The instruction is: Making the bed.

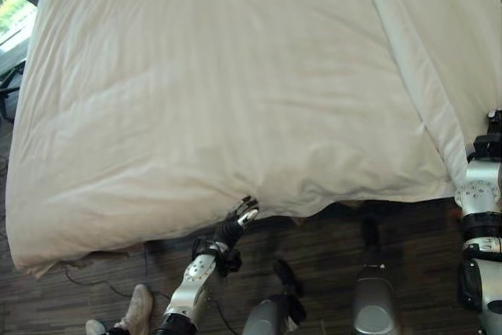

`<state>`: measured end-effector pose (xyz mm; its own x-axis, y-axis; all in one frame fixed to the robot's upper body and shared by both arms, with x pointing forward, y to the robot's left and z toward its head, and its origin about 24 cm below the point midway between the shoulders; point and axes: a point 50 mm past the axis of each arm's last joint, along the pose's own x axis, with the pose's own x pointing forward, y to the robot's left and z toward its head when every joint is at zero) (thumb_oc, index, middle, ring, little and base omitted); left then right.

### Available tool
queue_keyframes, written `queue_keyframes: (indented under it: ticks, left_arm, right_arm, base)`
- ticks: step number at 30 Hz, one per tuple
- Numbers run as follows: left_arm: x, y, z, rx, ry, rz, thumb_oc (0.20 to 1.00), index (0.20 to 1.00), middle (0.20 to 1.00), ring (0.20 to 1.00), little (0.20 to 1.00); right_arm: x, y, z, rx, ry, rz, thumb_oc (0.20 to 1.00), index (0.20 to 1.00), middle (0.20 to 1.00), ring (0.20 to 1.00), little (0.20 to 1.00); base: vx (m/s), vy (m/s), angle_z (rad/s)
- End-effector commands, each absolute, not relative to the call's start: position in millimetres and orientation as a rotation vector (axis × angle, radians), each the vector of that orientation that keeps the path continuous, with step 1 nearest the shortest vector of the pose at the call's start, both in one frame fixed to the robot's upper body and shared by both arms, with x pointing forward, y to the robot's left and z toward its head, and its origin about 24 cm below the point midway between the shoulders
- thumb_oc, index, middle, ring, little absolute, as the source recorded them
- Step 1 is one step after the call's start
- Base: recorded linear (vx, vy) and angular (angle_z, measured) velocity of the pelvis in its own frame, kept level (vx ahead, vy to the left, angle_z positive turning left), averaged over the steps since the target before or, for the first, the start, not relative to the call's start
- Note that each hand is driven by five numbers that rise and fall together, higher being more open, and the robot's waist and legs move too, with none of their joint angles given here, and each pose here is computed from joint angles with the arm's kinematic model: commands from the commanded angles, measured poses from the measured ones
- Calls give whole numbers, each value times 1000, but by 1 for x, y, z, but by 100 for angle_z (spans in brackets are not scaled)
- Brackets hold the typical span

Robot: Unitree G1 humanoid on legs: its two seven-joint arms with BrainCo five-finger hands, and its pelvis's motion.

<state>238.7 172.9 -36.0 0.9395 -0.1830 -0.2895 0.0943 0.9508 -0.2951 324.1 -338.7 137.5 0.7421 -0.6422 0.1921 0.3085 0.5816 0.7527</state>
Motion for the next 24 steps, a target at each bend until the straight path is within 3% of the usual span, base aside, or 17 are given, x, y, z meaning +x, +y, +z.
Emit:
queue_keyframes:
  ticks: [1,6,11,12,13,24]
  left_arm:
    - [254,190,-32,-338,280,-28,1000,1000,1000,1000,1000]
    - [265,188,-35,-367,306,7,1000,1000,1000,1000,1000]
    - [262,185,-37,-352,324,-7,1000,1000,1000,1000,1000]
    - [262,184,-37,-348,323,-11,1000,1000,1000,1000,1000]
    - [257,184,-39,-318,336,-28,1000,1000,1000,1000,1000]
    - [212,210,-60,-73,461,-18,1000,1000,1000,1000,1000]
  right_arm:
    - [272,-330,2,885,-38,-826,200,200,200,200,200]
    - [208,-335,-58,861,183,-986,200,200,200,200,200]
    - [181,-330,-77,678,373,-924,213,213,213,213,213]
    - [179,-325,-80,630,408,-886,799,799,799,799,799]
    - [175,-315,-82,485,476,-764,1000,1000,1000,1000,1000]
    - [202,-207,-57,227,386,-187,1000,1000,1000,1000,1000]
  base:
    - [-86,-77,-10]
    - [-143,-145,-11]
    - [-80,14,-29]
    - [-216,185,-17]
    - [-231,173,8]
    - [-274,89,16]
